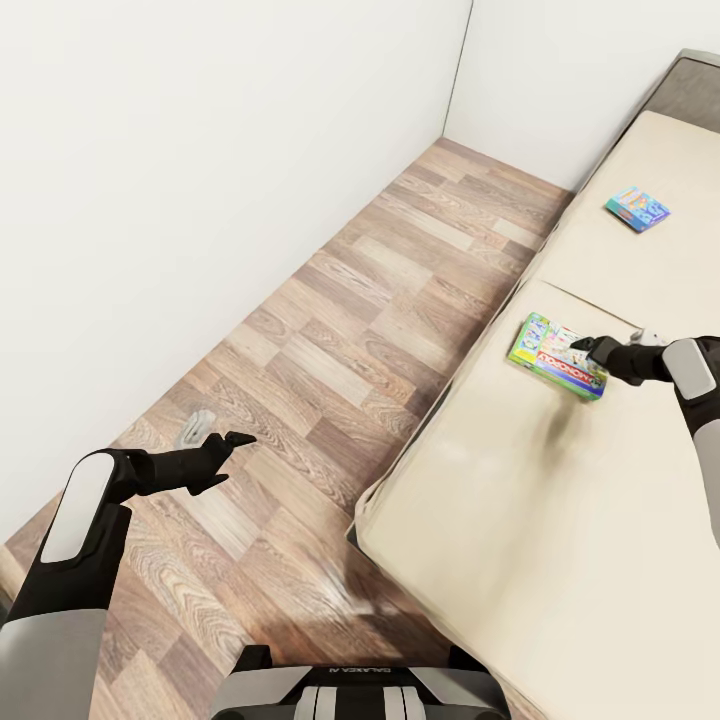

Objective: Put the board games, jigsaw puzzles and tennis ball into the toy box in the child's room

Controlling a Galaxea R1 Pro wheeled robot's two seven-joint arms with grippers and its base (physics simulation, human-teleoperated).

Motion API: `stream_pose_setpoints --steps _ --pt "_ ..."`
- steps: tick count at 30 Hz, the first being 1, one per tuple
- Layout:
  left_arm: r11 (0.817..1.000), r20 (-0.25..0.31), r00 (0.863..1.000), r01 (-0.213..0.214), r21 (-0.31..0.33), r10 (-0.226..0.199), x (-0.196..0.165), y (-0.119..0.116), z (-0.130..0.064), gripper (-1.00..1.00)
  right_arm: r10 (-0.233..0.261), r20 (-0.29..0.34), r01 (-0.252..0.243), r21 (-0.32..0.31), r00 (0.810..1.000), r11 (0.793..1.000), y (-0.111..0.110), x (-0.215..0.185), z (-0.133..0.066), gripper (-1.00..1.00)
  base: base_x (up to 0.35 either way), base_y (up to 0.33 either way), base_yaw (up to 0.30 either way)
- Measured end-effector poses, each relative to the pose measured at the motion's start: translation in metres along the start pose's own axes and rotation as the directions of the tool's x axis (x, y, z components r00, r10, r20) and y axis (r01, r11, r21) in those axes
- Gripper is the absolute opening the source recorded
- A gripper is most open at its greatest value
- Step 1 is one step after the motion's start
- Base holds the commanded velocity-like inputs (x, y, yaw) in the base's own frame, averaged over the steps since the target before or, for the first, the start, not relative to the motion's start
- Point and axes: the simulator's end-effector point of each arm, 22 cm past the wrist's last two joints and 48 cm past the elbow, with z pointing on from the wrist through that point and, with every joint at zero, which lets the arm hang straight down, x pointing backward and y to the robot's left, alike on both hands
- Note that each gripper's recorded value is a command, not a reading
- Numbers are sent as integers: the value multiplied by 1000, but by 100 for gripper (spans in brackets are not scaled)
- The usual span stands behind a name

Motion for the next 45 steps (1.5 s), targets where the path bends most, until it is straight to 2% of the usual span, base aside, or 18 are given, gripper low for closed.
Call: stream_pose_setpoints --steps 8,24,45 --pt "1000 0 1000 -1 0 1 0 0 0 100 -1 7 1 1 1000 1000 0 -2 0 100 0 0 46" --pt "1000 0 1000 -1 1 1 0 -1 0 100 0 8 0 -1 1000 1000 0 -2 0 100 0 0 194" --pt "1000 0 1000 -2 1 2 0 -1 0 100 1 8 -1 -1 1000 1000 0 -2 0 100 0 0 30"
